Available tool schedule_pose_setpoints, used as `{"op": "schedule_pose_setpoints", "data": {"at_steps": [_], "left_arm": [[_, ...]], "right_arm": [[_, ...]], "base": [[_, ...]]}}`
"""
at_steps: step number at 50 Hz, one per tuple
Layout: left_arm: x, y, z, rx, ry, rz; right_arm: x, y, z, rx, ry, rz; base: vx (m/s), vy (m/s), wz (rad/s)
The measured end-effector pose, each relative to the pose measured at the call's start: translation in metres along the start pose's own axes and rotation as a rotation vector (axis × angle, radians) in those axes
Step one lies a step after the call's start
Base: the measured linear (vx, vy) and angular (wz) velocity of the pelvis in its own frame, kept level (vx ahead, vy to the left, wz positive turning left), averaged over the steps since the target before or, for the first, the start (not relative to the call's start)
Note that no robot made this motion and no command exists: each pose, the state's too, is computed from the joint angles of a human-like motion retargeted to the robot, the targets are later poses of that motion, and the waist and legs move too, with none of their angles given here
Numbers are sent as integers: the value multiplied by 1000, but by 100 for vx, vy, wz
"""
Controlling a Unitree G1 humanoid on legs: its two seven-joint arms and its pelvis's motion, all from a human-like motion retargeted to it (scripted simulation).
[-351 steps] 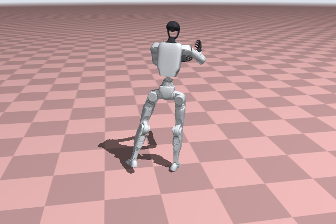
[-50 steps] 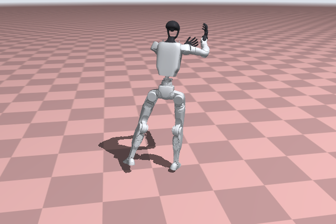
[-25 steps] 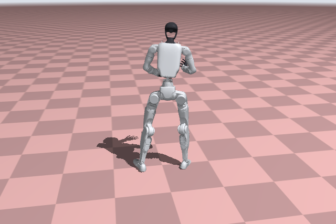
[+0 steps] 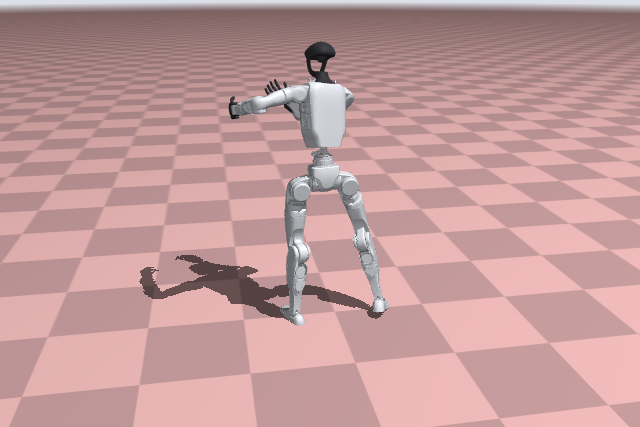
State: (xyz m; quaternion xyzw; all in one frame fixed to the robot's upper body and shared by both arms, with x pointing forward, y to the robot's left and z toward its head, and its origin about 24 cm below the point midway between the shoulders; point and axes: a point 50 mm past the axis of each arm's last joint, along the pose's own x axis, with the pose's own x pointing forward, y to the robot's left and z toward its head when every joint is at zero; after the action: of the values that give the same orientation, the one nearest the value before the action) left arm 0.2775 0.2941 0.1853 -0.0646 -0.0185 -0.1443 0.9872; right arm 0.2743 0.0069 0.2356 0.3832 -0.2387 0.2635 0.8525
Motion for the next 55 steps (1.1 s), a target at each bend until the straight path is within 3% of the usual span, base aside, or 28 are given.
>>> {"op": "schedule_pose_setpoints", "data": {"at_steps": [7,15,17,18,20,21,22,23,24,25,27,31,34,44,55], "left_arm": [[8,7,-18,61,53,63],[10,-26,-110,-53,176,108],[9,-45,-136,-96,213,41],[8,-55,-147,-166,234,32],[10,-78,-169,-252,289,-1],[13,-89,-175,-307,276,15],[17,-101,-180,-345,272,14],[21,-113,-184,-348,279,-24],[27,-125,-186,-377,275,-31],[33,-137,-186,-417,270,-24],[45,-163,-181,-436,249,-113],[78,-212,-149,-526,162,-236],[100,-253,-113,-571,99,-393],[119,-340,1,-458,-158,-745],[121,-342,36,-348,-272,-815]], "right_arm": [[-7,-10,-32,67,137,-100],[-54,-62,-56,46,321,-251],[-62,-80,-53,-675,394,99],[-69,-88,-50,-699,395,81],[-90,-112,-54,-1202,520,307],[-87,-111,-39,-767,432,41],[-86,-118,-26,-657,378,-64],[-85,-126,-23,-1173,422,185],[-83,-131,-13,-1144,414,128],[-82,-135,-1,-839,382,-75],[-74,-139,18,-962,391,34],[-44,-151,83,-893,179,-143],[-22,-157,138,-507,12,-239],[46,-103,252,-768,-314,-143],[68,-73,252,-860,-360,-43]], "base": [[-5,-9,-24],[-9,-22,-60],[-6,-28,-76],[-4,-30,-73],[-1,-31,-70],[1,-31,-65],[3,-31,-67],[4,-30,-68],[5,-30,-63],[7,-29,-54],[8,-29,-53],[10,-29,-48],[12,-19,-28],[11,-7,-30],[1,-1,-20]]}}
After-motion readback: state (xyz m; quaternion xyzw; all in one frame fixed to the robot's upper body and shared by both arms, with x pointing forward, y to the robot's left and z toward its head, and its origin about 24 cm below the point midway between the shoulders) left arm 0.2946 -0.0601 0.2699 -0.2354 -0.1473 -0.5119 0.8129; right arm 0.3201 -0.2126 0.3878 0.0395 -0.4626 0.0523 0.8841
